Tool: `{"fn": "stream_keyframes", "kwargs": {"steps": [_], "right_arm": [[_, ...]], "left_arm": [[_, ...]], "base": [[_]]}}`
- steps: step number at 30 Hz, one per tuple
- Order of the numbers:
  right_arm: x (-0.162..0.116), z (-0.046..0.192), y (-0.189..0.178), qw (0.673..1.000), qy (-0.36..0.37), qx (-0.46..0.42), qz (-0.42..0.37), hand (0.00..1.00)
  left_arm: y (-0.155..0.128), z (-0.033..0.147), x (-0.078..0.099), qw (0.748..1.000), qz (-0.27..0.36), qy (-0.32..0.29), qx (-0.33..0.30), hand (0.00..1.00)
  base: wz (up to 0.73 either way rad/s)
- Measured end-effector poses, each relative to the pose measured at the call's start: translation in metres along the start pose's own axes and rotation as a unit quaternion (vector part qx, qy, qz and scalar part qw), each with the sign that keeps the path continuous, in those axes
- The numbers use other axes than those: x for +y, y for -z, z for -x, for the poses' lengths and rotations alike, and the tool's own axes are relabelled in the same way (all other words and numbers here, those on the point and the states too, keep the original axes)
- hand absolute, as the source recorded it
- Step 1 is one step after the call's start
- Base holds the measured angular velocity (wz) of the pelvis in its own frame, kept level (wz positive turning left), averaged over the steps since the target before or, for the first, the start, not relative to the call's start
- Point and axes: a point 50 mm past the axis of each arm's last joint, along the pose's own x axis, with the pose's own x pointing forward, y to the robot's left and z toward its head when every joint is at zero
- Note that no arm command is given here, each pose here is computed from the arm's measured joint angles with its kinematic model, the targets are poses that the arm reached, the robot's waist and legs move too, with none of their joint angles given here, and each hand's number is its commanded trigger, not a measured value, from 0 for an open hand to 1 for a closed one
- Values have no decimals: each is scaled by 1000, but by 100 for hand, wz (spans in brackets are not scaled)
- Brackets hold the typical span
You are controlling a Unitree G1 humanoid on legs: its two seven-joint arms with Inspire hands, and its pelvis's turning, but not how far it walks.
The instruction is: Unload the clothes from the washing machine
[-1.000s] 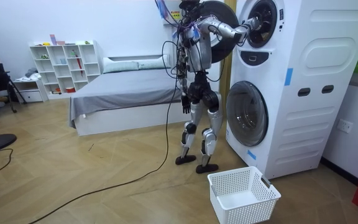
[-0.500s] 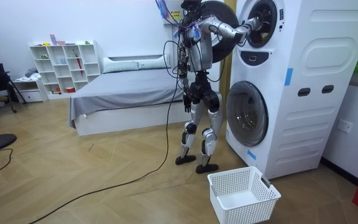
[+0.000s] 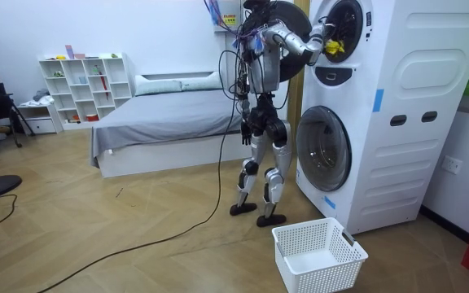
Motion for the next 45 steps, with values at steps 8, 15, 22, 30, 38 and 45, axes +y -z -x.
{"fn": "stream_keyframes", "kwargs": {"steps": [8, 15, 22, 30, 38, 45], "right_arm": [[-23, 25, -18, 997, 58, -57, -13, 100], [-32, 33, -20, 991, 100, -84, -29, 100], [-25, 45, -13, 982, 141, -79, -100, 100], [-15, 70, 7, 973, 177, -16, -145, 100], [0, 103, 32, 956, 216, 104, -166, 100], [19, 122, 53, 945, 200, 194, -171, 100]], "left_arm": [[8, 0, -7, 1000, 16, 2, 13, 0], [19, 2, -6, 1000, 23, -4, 14, 0], [25, 3, -8, 1000, 25, -1, 18, 0], [30, 4, -13, 1000, 27, 3, 14, 0], [32, 4, -13, 999, 38, -7, 17, 0], [41, 6, -8, 997, 62, -17, 33, 0]], "base": [[-8], [-17], [-13], [-5], [-11], [-41]]}}
